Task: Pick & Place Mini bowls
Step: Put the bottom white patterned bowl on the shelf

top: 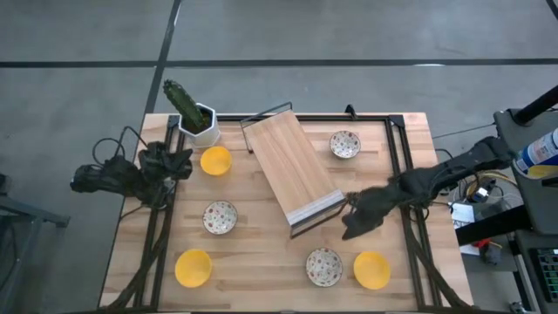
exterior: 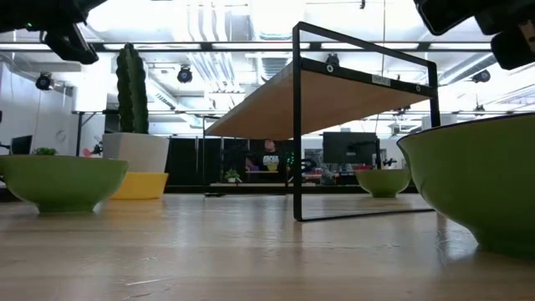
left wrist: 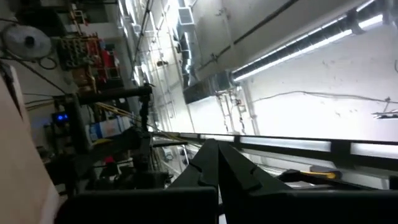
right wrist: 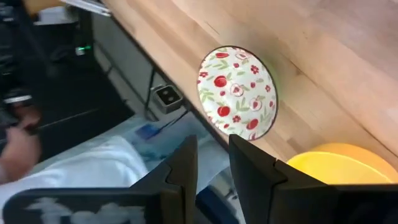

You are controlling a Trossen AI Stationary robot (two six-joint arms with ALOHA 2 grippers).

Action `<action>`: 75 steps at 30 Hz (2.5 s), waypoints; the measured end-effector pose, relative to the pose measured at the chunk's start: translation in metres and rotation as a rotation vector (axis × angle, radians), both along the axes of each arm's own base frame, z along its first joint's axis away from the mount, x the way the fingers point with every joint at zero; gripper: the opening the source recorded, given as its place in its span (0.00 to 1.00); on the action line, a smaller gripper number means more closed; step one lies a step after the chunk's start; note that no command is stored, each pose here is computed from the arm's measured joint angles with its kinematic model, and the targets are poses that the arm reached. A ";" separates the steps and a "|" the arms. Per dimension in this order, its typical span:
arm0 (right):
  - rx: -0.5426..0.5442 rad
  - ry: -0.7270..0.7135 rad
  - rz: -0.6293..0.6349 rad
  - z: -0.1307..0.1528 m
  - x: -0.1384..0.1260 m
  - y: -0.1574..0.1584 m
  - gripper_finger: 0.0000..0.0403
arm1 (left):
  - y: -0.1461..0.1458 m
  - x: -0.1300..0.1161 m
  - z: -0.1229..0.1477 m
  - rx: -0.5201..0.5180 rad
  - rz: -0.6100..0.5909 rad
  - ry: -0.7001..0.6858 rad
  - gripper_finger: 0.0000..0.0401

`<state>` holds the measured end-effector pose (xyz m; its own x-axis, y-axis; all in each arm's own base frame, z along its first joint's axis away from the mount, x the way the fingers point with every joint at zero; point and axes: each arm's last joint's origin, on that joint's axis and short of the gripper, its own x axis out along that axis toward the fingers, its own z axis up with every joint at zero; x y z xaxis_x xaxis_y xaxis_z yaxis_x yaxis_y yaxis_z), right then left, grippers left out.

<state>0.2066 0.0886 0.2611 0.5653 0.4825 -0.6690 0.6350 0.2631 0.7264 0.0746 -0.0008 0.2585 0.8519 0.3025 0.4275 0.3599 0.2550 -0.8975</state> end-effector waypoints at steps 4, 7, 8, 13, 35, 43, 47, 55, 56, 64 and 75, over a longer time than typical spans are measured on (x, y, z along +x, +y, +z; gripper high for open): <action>-0.059 0.057 -0.022 -0.010 0.016 0.020 0.22 | 0.000 0.000 0.001 0.003 -0.005 -0.002 0.00; -0.092 0.122 -0.008 -0.019 0.026 0.033 0.21 | 0.000 0.000 0.000 0.004 -0.006 -0.001 0.00; -0.104 0.153 -0.004 -0.023 0.028 0.036 0.21 | 0.000 0.000 0.000 0.004 -0.006 0.001 0.00; -0.184 0.254 0.056 -0.032 0.039 0.052 0.19 | 0.000 0.000 0.000 0.005 -0.006 0.002 0.00; -0.369 0.448 0.218 -0.057 0.065 0.080 0.16 | -0.001 0.000 0.000 -0.008 -0.041 -0.009 0.00; -0.373 0.469 0.206 -0.067 0.064 0.080 0.16 | -0.001 0.000 0.000 -0.009 -0.042 -0.009 0.00; -0.369 0.467 0.196 -0.071 0.063 0.080 0.16 | -0.001 0.000 0.000 -0.008 -0.044 -0.010 0.00; -0.340 0.409 0.170 -0.070 0.069 0.082 0.18 | -0.001 0.000 0.000 -0.007 -0.046 -0.010 0.00; -0.342 0.392 0.163 -0.069 0.070 0.083 0.18 | -0.001 0.000 0.000 -0.007 -0.046 -0.010 0.00; -0.368 0.392 0.146 -0.075 0.068 0.081 0.15 | -0.001 0.000 0.000 -0.007 -0.046 -0.010 0.00; -0.312 0.344 0.097 -0.086 0.070 0.081 0.16 | -0.001 0.000 0.000 -0.007 -0.046 -0.010 0.00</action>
<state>0.2761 0.1701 0.1750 0.2480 0.2682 -0.9309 0.7864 0.5054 0.3551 0.0750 -0.0019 0.2583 0.8607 0.2663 0.4339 0.3799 0.2314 -0.8956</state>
